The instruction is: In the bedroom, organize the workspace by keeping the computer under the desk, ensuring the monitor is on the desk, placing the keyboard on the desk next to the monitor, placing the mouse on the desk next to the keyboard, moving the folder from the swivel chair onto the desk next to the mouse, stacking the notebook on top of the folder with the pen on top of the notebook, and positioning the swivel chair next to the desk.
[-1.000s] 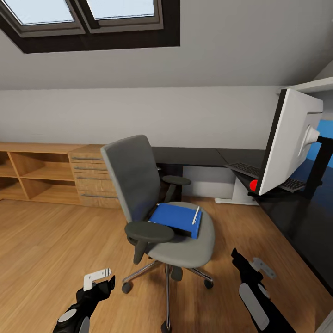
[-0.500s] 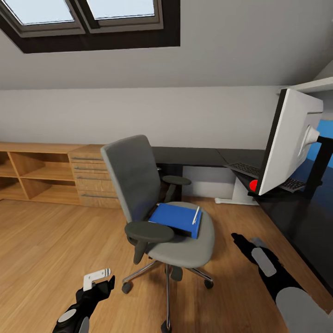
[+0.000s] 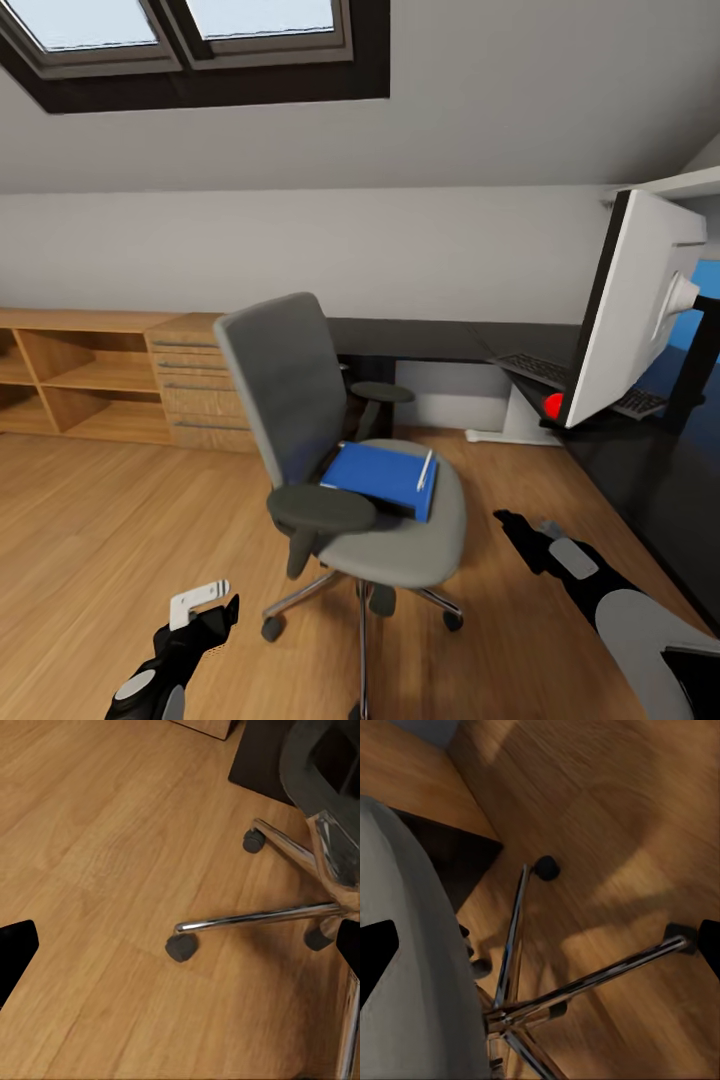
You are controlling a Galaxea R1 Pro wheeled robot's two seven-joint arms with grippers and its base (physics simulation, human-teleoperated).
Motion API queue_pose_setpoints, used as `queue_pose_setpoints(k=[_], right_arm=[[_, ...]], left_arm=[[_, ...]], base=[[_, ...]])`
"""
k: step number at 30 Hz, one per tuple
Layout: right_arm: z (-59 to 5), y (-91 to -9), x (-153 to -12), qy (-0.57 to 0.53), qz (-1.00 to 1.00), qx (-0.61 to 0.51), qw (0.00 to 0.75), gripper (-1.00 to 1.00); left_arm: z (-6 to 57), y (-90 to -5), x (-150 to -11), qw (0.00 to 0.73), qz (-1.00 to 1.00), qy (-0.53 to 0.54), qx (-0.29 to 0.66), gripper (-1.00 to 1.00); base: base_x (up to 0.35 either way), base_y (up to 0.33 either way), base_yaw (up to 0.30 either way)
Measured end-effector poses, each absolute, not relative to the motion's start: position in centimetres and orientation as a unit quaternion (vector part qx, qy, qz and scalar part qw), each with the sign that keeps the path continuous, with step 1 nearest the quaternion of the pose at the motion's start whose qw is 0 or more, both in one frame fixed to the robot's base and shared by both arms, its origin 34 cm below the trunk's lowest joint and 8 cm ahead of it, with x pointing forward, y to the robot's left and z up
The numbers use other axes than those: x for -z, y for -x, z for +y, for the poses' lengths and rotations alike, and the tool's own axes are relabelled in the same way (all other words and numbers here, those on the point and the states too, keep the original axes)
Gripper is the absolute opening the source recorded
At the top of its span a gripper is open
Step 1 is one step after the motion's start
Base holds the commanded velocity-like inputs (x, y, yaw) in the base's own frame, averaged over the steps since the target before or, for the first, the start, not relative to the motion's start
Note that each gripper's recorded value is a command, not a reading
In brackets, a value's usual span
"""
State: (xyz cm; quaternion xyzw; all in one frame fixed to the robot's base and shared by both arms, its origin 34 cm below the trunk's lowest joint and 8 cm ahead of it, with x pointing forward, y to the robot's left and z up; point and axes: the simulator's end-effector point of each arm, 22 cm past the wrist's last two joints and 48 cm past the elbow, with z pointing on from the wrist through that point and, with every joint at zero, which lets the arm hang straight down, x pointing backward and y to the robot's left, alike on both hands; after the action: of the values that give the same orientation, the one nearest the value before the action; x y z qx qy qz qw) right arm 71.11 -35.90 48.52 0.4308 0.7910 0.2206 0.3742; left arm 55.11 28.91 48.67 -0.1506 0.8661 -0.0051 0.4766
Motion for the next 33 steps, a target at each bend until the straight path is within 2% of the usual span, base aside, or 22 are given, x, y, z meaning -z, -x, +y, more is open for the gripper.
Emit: queue_pose_setpoints(k=[17,33], right_arm=[[-35.82,-71.15,-48.47,-0.431,0.791,-0.22,0.375,1.0],[-35.29,-71.14,-48.31,-0.425,0.795,-0.218,0.374,1.0]], left_arm=[[29.69,-55.59,-49.54,0.499,0.852,0.157,-0.001,1.0],[29.74,-55.57,-49.54,0.499,0.852,0.158,-0.002,1.0]], base=[[0.151,0.03,0.01],[0.003,0.001,0.249]])
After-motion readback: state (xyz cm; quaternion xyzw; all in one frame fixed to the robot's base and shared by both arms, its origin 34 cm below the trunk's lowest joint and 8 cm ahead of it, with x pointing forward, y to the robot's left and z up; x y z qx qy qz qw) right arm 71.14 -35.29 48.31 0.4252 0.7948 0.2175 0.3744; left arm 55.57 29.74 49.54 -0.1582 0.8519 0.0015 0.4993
